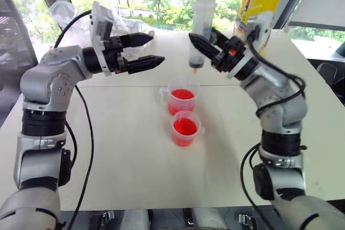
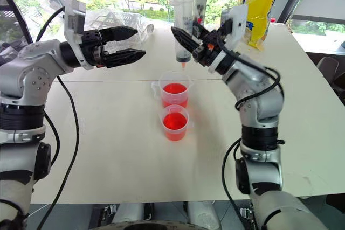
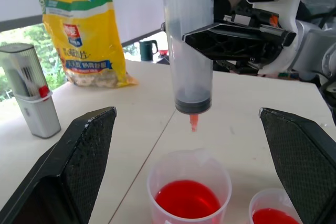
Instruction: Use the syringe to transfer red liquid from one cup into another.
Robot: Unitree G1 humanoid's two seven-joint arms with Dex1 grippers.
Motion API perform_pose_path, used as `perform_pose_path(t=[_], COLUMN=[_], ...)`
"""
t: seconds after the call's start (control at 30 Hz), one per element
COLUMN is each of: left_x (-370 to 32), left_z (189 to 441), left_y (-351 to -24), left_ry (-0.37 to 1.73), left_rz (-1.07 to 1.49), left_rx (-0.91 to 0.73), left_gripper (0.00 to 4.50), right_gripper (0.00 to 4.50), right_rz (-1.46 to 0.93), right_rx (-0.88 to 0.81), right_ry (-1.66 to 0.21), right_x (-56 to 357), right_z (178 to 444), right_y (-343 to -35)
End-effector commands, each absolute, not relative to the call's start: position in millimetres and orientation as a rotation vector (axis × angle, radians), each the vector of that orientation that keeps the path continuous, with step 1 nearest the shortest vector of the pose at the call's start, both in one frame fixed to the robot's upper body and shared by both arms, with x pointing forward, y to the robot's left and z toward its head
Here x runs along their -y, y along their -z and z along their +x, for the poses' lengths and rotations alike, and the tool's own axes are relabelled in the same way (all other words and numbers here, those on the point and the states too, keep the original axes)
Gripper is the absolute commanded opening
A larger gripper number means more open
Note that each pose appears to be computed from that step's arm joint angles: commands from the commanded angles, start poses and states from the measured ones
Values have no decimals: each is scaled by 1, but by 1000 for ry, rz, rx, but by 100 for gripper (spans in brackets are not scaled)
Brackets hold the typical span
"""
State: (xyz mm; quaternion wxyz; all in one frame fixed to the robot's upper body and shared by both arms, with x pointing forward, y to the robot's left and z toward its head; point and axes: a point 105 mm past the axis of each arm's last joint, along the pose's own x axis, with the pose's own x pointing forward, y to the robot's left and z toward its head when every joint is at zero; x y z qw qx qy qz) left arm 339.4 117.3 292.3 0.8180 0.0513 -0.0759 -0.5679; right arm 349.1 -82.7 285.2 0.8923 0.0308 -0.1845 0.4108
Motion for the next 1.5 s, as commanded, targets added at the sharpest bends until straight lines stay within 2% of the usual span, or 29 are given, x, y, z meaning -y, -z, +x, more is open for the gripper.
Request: perform_pose_path(t=[0.03, 0.37, 0.63, 1.2, 1.5], left_x=[-115, -105, -103, -86, -74], left_z=[338, 350, 367, 400, 399], left_y=[-310, -313, -303, -300, -298], left_ry=[1229, 1248, 1218, 1161, 1233], left_rz=[163, 184, 228, 240, 209], left_rx=[220, 224, 207, 232, 221], left_gripper=[450, 450, 450, 450, 450], right_gripper=[140, 140, 140, 140, 140], right_rz=[82, 62, 31, -4, -31], right_rx=[445, 363, 309, 310, 309], right_ry=[-868, -858, -867, -891, -906], right_x=[73, 57, 54, 52, 52], right_z=[346, 358, 357, 353, 352], right_y=[-279, -218, -193, -190, -190])
